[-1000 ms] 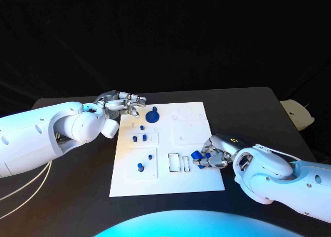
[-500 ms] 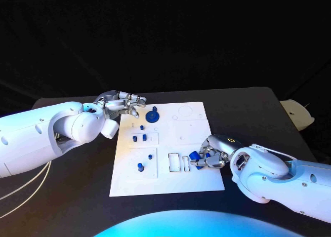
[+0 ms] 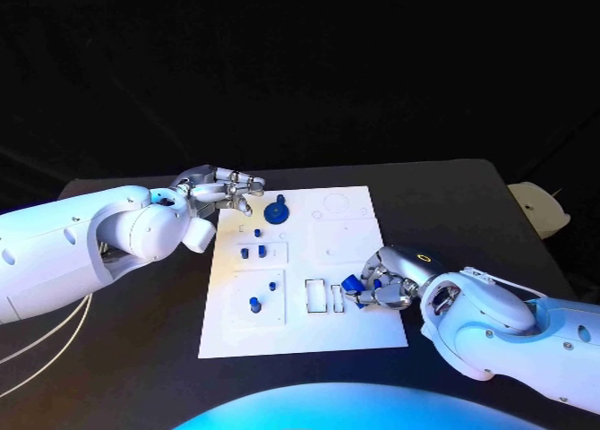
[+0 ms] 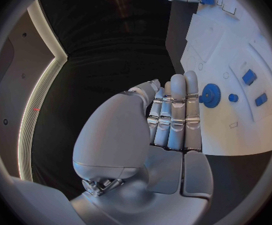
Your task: Assemble the parts on the task board
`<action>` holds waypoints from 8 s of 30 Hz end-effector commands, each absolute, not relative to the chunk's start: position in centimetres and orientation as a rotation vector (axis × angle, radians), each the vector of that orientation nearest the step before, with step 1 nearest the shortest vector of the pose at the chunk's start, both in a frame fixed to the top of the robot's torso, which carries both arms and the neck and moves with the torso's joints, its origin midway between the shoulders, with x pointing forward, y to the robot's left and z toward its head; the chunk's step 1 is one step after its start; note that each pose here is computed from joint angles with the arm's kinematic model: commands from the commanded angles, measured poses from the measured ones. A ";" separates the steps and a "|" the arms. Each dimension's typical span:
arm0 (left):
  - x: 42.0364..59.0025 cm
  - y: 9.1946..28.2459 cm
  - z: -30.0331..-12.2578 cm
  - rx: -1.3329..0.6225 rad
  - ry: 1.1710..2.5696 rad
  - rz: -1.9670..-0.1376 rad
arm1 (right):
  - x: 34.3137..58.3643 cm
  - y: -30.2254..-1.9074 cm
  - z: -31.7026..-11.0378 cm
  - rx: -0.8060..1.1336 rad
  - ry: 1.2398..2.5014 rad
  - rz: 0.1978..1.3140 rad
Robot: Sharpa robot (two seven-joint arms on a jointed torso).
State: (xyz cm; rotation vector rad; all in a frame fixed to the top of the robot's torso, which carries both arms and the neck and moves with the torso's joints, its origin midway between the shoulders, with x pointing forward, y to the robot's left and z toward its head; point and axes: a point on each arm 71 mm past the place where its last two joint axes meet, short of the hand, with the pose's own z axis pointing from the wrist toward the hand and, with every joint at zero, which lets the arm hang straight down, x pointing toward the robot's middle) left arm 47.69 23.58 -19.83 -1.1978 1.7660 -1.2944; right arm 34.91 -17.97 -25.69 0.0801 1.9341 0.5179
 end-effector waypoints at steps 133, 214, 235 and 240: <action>47.5 23.3 -19.8 -1.184 1.800 -1.312 | 34.6 -14.3 -25.7 0.001 1.913 0.592; 47.5 23.7 -19.8 -1.191 1.791 -1.314 | 35.1 -22.7 -25.1 -0.012 1.856 0.369; 47.4 23.8 -19.8 -1.191 1.794 -1.316 | 35.3 -21.5 -26.9 -0.016 1.909 0.377; 47.4 23.8 -19.8 -1.191 1.794 -1.315 | 35.3 -21.4 -27.2 -0.041 1.918 0.364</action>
